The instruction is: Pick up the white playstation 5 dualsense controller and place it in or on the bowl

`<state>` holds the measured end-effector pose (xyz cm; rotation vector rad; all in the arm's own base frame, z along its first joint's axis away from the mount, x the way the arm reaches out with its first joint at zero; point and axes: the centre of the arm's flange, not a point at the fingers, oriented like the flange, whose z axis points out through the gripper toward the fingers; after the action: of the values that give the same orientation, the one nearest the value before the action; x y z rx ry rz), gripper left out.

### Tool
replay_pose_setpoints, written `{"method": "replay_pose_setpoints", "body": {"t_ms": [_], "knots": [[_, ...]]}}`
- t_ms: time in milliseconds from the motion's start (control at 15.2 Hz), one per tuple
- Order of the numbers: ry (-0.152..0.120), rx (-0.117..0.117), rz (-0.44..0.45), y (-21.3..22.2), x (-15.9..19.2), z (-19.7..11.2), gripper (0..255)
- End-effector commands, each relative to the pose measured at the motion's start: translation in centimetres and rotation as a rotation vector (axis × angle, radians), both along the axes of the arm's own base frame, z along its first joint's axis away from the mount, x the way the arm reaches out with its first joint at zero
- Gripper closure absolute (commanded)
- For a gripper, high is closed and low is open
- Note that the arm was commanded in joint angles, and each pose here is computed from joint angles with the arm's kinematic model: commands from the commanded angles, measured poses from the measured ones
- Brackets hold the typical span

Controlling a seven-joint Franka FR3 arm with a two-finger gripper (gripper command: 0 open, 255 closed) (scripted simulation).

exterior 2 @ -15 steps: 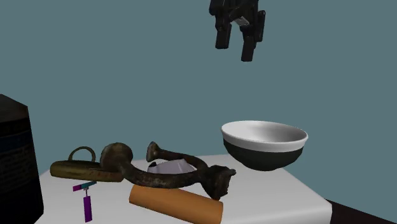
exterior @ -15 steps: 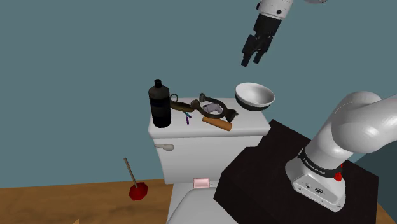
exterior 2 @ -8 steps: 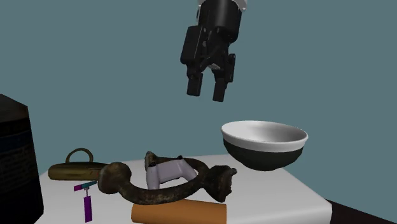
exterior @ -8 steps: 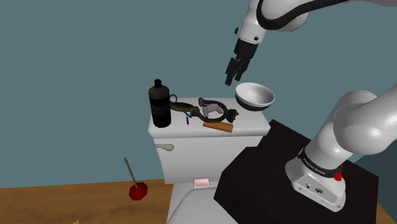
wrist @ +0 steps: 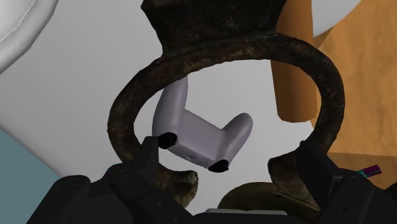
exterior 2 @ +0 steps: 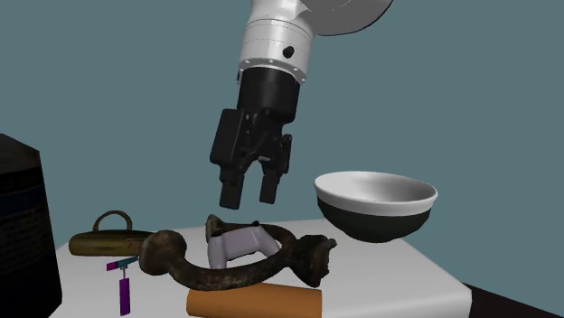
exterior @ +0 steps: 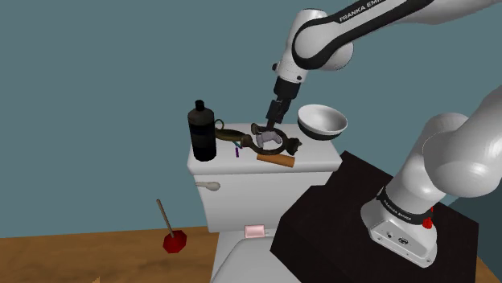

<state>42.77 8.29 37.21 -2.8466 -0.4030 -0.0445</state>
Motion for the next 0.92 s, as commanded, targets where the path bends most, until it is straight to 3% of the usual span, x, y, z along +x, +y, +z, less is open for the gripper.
{"method": "replay_pose_setpoints", "body": {"t_ms": [0,396,858], "knots": [[0.0,0.006,0.015,0.6,0.2,-1.2,0],[0.0,0.006,0.015,1.6,0.2,-4.6,0],[0.0,0.006,0.015,1.6,0.2,-4.6,0]]}}
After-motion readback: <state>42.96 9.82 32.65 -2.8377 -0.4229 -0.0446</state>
